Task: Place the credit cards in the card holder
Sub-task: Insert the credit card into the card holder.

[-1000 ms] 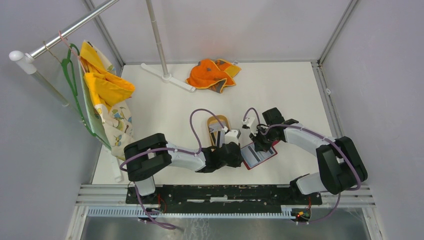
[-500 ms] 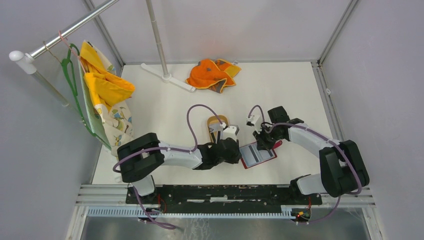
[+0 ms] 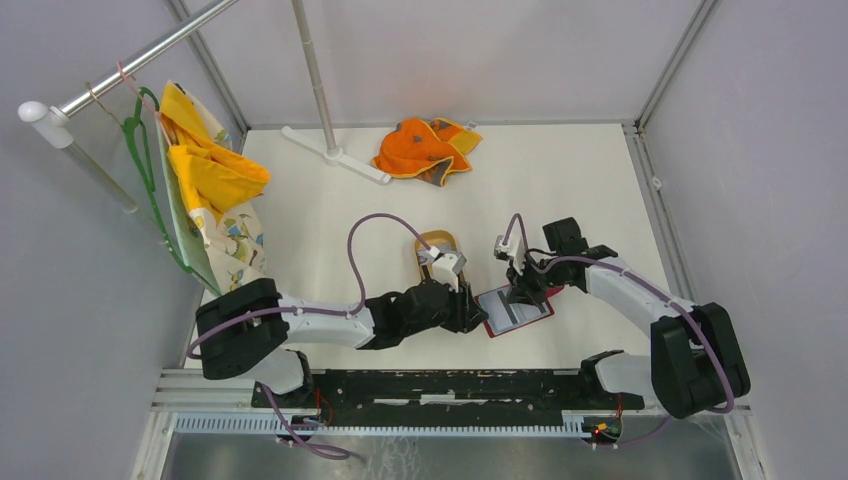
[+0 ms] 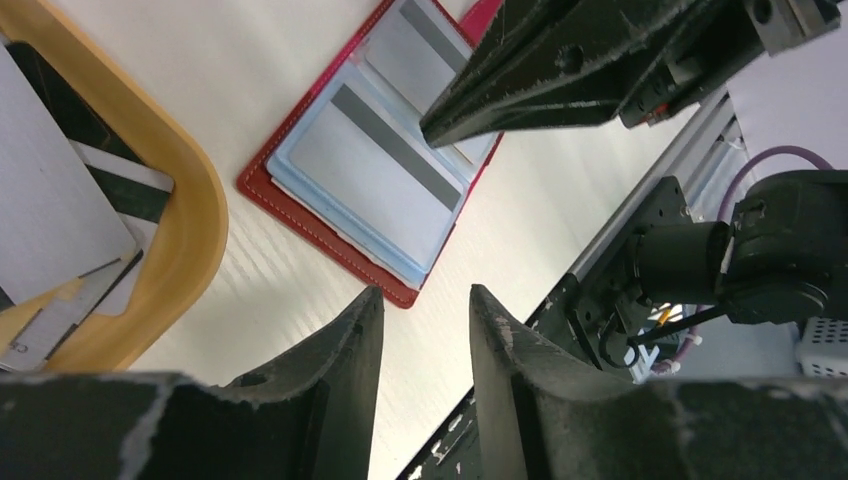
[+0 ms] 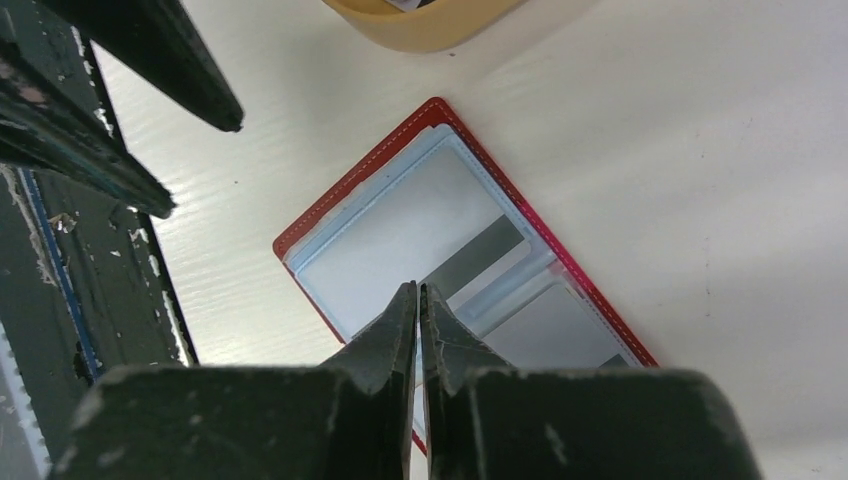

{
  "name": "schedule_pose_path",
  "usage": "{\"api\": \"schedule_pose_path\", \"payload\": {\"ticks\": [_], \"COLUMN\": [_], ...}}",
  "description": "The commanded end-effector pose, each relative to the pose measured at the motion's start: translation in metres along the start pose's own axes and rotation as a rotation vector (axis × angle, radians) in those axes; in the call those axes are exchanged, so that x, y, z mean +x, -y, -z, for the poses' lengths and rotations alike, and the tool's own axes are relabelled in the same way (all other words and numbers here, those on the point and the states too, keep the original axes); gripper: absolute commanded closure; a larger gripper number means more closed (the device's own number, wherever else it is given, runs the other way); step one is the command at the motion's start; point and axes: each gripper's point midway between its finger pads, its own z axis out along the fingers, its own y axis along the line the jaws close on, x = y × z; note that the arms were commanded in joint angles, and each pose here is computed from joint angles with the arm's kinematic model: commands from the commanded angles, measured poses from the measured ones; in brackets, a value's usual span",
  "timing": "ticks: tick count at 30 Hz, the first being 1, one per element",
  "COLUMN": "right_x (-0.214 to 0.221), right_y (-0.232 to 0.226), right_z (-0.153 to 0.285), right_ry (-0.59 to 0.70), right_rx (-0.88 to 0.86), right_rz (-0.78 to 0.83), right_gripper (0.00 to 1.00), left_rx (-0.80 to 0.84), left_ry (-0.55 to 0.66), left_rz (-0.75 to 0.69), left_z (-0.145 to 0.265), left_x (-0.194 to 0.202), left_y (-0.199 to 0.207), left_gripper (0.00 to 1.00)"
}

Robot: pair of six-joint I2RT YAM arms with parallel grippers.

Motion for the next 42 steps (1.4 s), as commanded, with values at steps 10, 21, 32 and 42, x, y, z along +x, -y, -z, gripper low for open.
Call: {"api": "schedule_pose_path", "payload": {"ticks": [10,21,32,42], "right_x": [0.018,0.03,0.033,0.035], "right_y": [0.023,0.026,0.026,0.019], "right_z": [-0.012,-0.018,-0.019,-0.021], "right_ry": [-0.128,-0.2,-0.216,-0.245], "right_rx": [0.081,0.084,0.075,0.013], "right_rz": [0.023,0.006,0.001,-0.02], "right_gripper": [0.93,0.93,0.94,0.93], "left_rx": [0.153,0.059,0.012,0.031], "left_ry": [0.022,-0.014,-0.003,0.001], "left_rz": [0.173,0.195,0.222,0.246], "left_z": [-0.02,-0.04,-0.048,-0.056], "left_x": [0.003,0.015,0.013,0.009], "left_y": [0.027,0.012,0.0,0.003], "left_gripper": [0.58,0.56,0.52,0.59]}}
